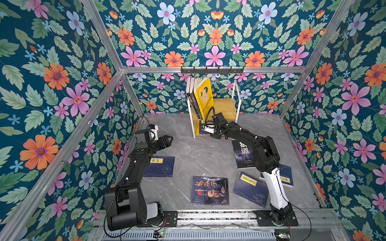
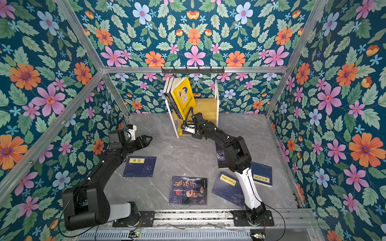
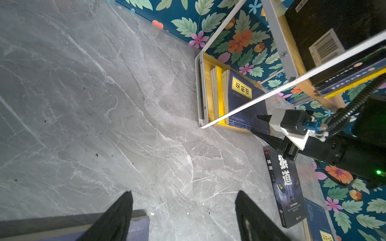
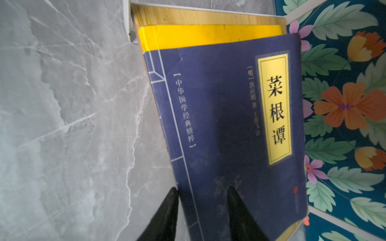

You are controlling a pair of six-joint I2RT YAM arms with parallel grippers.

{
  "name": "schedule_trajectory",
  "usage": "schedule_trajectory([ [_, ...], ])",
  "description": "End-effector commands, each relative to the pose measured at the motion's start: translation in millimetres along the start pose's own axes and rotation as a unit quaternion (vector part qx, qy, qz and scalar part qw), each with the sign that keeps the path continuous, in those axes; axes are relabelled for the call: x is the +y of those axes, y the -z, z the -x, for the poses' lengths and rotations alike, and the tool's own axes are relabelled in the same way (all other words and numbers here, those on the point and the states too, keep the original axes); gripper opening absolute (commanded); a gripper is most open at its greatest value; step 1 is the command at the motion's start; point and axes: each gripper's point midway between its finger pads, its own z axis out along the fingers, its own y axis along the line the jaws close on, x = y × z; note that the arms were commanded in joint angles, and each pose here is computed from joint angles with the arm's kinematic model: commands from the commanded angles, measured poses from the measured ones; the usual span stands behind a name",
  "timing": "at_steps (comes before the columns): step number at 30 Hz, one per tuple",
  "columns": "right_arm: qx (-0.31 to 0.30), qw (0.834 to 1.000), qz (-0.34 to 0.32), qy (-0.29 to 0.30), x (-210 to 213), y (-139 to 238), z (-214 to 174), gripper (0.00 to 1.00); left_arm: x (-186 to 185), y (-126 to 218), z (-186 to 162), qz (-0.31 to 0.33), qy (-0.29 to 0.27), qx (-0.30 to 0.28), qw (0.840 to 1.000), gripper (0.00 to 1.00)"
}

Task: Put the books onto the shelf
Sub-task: 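Hold the blue book upright on the shelf with right gripper, then open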

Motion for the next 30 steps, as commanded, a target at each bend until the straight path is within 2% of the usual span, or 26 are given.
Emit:
schedule_trajectory([
  [1,-0.003,1.000,-0.002,0.006,-1.1,4.0,0.8,0.39,-2.5,2.1,6.1,-0.002,-0.009,-0.012,1.000,0.79],
  [25,-0.015,1.000,-0.008,-0.015,-6.2,-1.0,7.3,0.34,-0.1,2.1,6.4,0.001,-0.006,-0.012,1.000,0.79],
  [30,-0.020,1.000,0.002,-0.016,-2.8,0.7,10.1,0.38,-2.0,2.7,6.4,-0.004,-0.007,-0.011,1.000,0.79],
])
